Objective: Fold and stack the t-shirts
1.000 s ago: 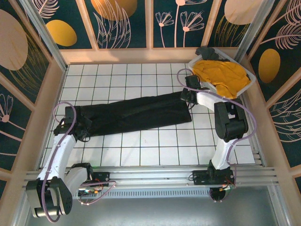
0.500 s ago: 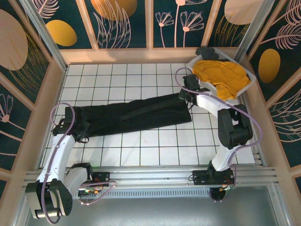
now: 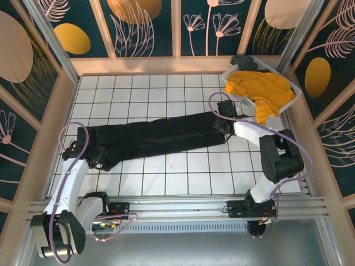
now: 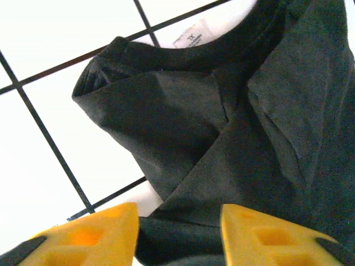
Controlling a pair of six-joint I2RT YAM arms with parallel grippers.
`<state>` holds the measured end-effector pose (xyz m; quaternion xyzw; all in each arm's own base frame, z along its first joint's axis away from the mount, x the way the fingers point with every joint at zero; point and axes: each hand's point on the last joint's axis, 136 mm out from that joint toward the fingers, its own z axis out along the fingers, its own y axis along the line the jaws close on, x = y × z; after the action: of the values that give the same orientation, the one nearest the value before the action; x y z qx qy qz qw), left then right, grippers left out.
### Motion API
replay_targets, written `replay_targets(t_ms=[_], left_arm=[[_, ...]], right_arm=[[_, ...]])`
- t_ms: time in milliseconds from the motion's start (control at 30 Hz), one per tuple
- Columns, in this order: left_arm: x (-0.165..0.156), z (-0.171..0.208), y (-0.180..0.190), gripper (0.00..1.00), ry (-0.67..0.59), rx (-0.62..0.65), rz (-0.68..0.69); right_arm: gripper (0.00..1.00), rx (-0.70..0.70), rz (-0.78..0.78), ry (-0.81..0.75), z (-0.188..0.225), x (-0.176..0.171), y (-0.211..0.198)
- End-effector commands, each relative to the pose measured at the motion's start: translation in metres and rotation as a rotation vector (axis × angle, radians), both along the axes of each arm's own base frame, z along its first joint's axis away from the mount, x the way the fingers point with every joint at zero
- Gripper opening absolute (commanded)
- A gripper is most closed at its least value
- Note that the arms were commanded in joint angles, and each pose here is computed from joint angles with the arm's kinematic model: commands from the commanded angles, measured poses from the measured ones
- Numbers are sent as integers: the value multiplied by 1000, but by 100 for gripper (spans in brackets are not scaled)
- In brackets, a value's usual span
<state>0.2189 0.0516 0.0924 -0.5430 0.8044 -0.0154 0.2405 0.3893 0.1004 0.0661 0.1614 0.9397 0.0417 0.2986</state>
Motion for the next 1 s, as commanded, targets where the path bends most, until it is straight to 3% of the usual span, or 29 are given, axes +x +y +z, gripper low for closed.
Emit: replay_targets(t_ms=[0, 267, 467, 533, 667, 800, 967], left_arm=[[5, 9, 4, 47, -21, 18, 11], [56, 26, -6, 39, -131, -32, -60], [108, 14, -21, 37, -103, -140, -130], [115, 4, -23, 37, -76, -160, -135], [108, -23, -9, 40, 0, -179, -106], [97, -38, 22, 44, 42, -189, -62], [116, -21, 39, 47, -2, -164, -106]], right_arm=[[49, 71, -26, -70, 26, 9, 7], [25, 207, 55, -29, 22, 23, 52], [18, 298, -8, 138, -25, -7, 48], [22, 306, -18, 171, -35, -18, 41], [39, 354, -40, 213, -48, -25, 22], [49, 289, -13, 153, -26, -8, 12], [51, 241, 28, 83, 1, 5, 19]])
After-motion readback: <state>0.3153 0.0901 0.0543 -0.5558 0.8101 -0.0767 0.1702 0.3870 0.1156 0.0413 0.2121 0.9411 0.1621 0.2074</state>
